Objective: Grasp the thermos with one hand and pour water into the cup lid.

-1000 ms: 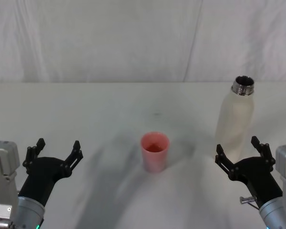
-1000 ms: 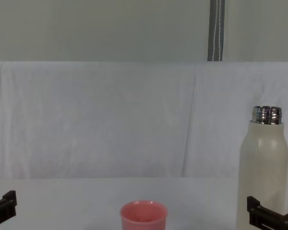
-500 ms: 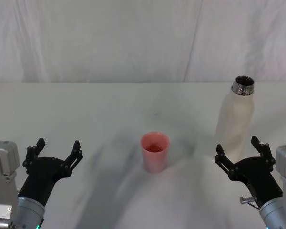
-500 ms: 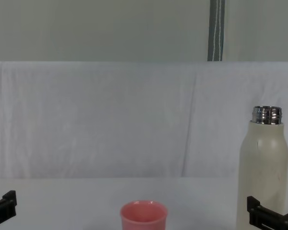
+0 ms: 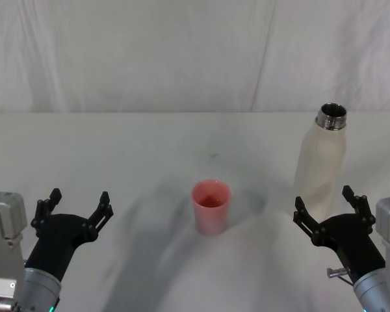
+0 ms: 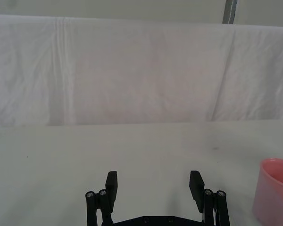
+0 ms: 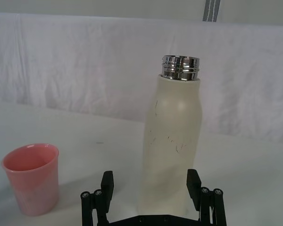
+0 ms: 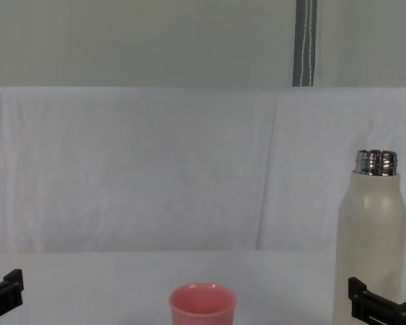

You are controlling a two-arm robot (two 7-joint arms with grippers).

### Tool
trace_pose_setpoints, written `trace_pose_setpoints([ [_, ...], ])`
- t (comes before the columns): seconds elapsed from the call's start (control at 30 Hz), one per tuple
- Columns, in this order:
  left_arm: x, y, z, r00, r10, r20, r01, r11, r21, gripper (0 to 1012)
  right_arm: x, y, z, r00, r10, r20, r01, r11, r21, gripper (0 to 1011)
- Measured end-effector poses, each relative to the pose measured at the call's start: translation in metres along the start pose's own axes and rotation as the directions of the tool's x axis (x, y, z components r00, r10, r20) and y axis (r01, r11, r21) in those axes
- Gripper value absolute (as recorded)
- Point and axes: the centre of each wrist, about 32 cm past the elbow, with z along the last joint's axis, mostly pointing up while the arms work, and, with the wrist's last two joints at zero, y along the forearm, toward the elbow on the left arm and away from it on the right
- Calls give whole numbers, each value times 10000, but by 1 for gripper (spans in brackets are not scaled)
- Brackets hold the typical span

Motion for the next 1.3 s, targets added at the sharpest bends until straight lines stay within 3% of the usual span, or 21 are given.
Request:
trace_pose_setpoints([
  [1.3,0,0,0,10000,0,-1,0,10000,0,1001,0,0,0,10000,0,0,0,10000,1,1001],
])
